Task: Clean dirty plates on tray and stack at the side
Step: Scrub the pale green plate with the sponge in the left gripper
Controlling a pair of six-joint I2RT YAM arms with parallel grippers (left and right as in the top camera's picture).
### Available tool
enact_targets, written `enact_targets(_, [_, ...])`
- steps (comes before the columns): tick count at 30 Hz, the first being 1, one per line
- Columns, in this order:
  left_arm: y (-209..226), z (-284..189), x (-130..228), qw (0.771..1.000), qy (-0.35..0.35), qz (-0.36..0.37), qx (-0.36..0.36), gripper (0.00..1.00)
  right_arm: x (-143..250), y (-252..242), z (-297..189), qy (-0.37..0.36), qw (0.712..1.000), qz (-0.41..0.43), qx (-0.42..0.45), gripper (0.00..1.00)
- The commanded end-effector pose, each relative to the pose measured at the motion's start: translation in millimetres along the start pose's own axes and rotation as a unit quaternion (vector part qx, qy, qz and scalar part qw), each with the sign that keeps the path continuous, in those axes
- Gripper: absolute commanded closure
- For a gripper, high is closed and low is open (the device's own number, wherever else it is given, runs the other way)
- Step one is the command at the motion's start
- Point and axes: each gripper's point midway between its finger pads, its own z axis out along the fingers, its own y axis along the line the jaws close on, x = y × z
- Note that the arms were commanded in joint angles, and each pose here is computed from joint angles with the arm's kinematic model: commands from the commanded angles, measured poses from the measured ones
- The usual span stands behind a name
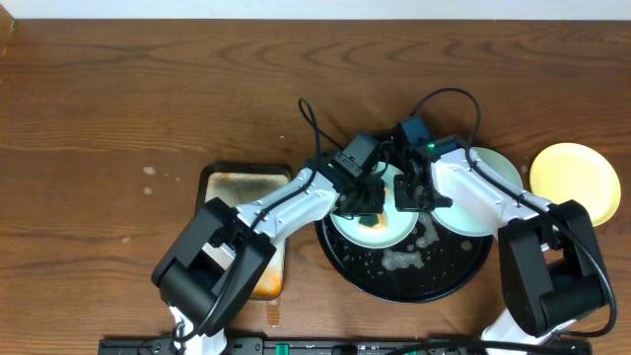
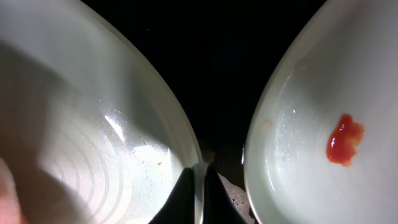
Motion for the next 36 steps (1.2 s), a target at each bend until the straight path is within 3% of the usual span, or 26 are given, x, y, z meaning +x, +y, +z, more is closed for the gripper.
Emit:
enact_targets(1, [7,7,-5,1.000,-0.006,-0.011,-0.017,0.92,4,-19,7,0.005,0.999,0.007,0.043,0.99])
enact_targets(9, [64,26,15,0.990,0.031,-0.049,-0.127,0.92,5,-20,7,0.007,0.999,0.007,0.044,0.99])
enact_targets(19, [123,-5,9,0.967,0.051,-0.163,-0.192,0.92,6,-20,7,0.011,0.999,0.006,0.046,0.99])
enact_targets(28, [98,-47,-15,0.970,0.045,-0.146,-0.190,0.92,6,-20,7,0.010,0.999,0.002,0.046,0.99])
enact_targets(36, [97,-120,-26,0.969,-0.019,-0.147,-0.200,0.92,-4,-25,-7,-0.012,0.998,-0.030,0.057,0.99])
